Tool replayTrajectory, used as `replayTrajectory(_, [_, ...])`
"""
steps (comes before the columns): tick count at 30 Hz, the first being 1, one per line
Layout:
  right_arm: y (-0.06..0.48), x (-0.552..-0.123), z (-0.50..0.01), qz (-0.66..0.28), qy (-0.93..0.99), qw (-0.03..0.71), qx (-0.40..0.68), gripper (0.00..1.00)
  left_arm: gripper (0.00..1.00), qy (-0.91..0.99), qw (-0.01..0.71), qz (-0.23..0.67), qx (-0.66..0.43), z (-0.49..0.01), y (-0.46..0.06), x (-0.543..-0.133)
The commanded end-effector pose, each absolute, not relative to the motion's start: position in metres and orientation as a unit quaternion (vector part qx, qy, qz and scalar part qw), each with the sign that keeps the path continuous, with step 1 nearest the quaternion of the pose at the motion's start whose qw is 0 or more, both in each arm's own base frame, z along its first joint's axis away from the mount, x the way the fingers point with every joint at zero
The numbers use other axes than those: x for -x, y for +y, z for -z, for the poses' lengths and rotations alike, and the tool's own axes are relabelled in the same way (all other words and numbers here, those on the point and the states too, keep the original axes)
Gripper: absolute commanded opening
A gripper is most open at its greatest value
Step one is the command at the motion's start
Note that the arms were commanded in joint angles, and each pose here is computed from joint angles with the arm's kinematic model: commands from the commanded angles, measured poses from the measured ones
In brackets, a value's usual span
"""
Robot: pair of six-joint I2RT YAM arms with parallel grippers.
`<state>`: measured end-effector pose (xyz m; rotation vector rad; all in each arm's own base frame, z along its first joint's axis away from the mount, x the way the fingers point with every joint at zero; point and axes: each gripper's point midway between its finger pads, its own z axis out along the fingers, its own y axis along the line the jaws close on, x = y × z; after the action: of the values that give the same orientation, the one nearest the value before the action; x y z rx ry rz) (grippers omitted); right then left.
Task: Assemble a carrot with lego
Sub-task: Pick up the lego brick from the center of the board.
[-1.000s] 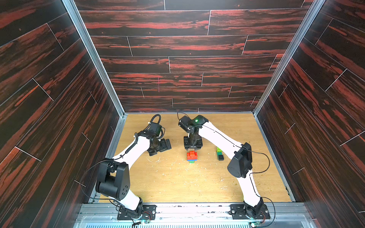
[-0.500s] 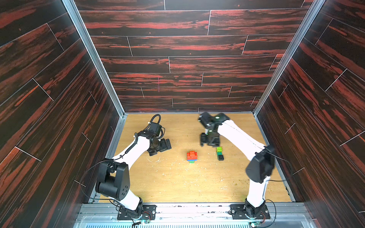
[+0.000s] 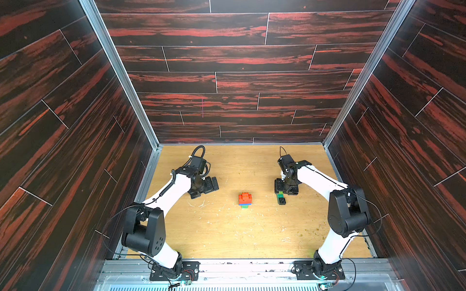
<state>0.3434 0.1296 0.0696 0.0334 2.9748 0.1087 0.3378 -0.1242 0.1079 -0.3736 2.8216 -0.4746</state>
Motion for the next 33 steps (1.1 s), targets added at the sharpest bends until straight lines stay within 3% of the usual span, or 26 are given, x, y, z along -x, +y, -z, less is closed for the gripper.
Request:
replayTrajectory(1, [0.138,-0.357,-0.068,-0.055,0.992,0.114,0.014,0.65,1.00,0.968,0.137,0.166,0.132,-0.114,-0.122,-0.337])
replayTrajectory(12, [0.133,-0.340,-0.049,-0.050,0.995,0.088,0.023,0.55,1.00,0.968,0.137,0.165,0.133,-0.114,-0.122,-0.338])
replayTrajectory(33, [0.127,-0.335,-0.023,-0.026,0.998,0.044,0.036,0.47,1.00,0.969,0.134,0.162,0.133,-0.113,-0.121,-0.336])
